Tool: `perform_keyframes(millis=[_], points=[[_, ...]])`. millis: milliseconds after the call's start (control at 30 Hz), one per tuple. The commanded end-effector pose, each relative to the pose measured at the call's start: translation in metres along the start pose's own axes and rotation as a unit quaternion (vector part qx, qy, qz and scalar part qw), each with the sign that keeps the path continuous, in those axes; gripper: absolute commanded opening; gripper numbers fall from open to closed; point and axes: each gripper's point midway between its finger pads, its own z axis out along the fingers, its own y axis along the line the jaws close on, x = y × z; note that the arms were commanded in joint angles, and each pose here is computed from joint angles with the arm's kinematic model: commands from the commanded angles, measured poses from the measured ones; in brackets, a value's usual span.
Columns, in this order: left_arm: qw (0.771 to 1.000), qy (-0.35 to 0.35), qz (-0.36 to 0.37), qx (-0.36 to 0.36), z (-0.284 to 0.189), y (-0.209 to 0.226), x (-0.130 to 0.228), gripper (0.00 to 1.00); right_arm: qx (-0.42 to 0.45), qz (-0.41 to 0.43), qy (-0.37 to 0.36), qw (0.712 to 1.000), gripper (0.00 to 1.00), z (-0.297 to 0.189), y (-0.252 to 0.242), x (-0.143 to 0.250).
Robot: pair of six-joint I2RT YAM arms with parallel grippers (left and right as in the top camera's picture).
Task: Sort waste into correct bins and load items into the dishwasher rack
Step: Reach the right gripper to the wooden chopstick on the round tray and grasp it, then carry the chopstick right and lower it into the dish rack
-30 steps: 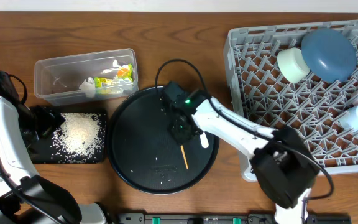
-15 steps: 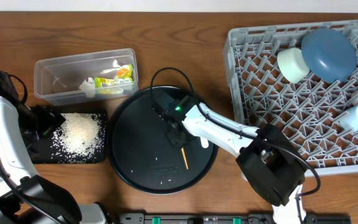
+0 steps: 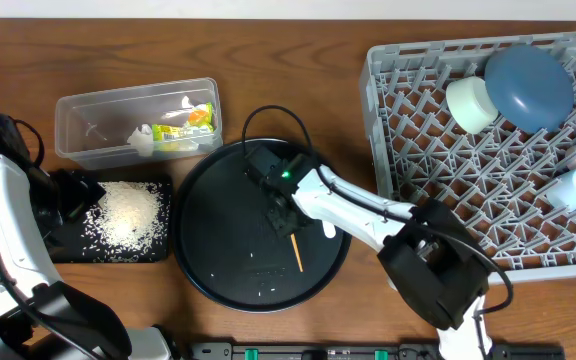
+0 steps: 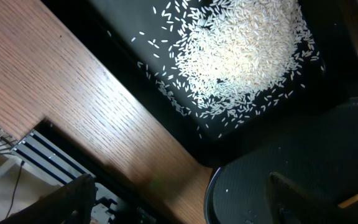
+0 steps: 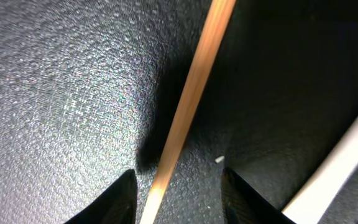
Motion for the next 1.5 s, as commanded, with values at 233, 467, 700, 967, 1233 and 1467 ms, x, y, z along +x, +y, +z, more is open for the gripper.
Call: perform_keyframes(millis=[233,467,700,967,1233,1467], points=[[1.000,-0.002,-0.004,0.000,-0.002,0.001,0.000,0.88,-0.011,0.011,0.024,1.000,0.28,0.016,0.017,0.010],[1.000,-0.002,-0.004,0.000,-0.002,0.001,0.000,0.88,-0.013,0.018,0.028,0.999,0.08,0.016,0.017,0.012],[1.000,-0.002,-0.004,0.000,-0.002,0.001,0.000,0.88,-0.011,0.022,0.032,0.999,0.01,0.015,0.017,0.013],[1.000,-0.001,-0.004,0.000,-0.002,0.001,0.001,0.88,-0.017,0.023,0.016,0.999,0.01,0.001,0.018,0.005],[1.000,0.000,-0.004,0.000,-0.002,0.001,0.001,0.88,-0.042,0.048,-0.060,0.996,0.01,-0.056,0.005,-0.027],[1.000,0.000,-0.004,0.000,-0.002,0.001,0.001,0.88,-0.038,0.079,-0.115,0.990,0.01,-0.109,-0.043,-0.038]])
